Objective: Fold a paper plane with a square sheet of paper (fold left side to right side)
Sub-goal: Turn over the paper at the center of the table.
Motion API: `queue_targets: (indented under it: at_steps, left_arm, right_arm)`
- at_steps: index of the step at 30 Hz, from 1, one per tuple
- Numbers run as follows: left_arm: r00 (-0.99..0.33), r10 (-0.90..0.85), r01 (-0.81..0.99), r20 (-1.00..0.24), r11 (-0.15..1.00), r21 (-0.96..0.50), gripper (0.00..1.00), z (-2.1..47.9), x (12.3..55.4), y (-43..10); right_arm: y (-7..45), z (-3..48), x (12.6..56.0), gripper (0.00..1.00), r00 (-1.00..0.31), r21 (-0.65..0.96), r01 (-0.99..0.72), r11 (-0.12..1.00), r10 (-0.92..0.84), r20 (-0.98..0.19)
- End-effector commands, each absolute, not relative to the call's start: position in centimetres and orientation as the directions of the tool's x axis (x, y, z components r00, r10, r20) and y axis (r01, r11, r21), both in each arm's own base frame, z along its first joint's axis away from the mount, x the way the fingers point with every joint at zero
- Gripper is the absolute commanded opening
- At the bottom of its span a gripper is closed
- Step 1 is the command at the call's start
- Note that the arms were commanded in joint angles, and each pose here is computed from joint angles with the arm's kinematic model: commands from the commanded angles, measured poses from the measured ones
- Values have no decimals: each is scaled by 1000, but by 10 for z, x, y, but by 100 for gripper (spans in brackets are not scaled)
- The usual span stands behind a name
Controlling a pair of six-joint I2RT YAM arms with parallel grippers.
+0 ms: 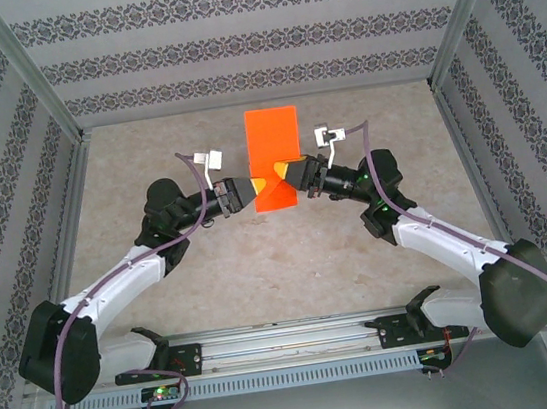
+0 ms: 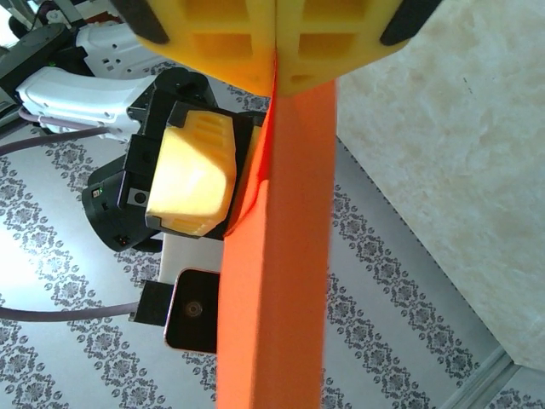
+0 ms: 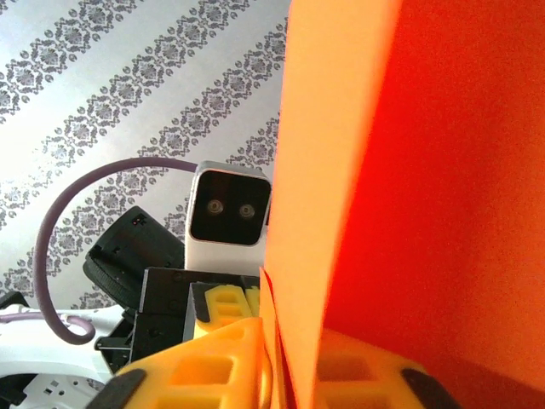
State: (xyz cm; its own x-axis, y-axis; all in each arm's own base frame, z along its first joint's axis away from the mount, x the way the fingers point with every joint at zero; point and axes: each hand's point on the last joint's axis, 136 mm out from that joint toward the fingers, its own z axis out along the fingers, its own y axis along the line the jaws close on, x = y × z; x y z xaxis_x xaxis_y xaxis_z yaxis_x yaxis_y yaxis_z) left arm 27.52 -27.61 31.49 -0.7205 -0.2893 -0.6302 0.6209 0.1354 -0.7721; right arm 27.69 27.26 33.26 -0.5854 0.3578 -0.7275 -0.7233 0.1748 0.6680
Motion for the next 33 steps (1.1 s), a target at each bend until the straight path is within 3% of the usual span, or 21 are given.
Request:
queue_targets:
  at_steps: [1, 5, 11, 18, 28, 33]
  left_arm:
    - [-690, -290, 651, -663, 153, -744, 0, 325, 271, -275]
    - [-698, -272, 638, -662, 185, -748, 0, 322, 269, -273]
    - [-734, -201, 585, -648, 298, -755, 0, 304, 263, -266]
    - [-739, -102, 539, -666, 505, -674, 0, 290, 252, -242]
    - [-741, 114, 447, -661, 819, -360, 0, 266, 234, -202]
    - [-751, 228, 391, -619, 910, -140, 0, 246, 227, -198]
  right_arm:
    - [260, 339, 275, 20, -548, 650, -735, 196, 392, -739]
    - [246, 324, 276, 29, -548, 659, -699, 277, 385, -743]
    - [215, 299, 277, 35, -529, 647, -618, 447, 373, -762]
    - [183, 269, 268, 58, -510, 557, -524, 645, 287, -811]
    - [118, 219, 270, 98, -531, 378, -228, 897, 211, -821]
    - [90, 194, 268, 98, -583, 324, -74, 943, 223, -782]
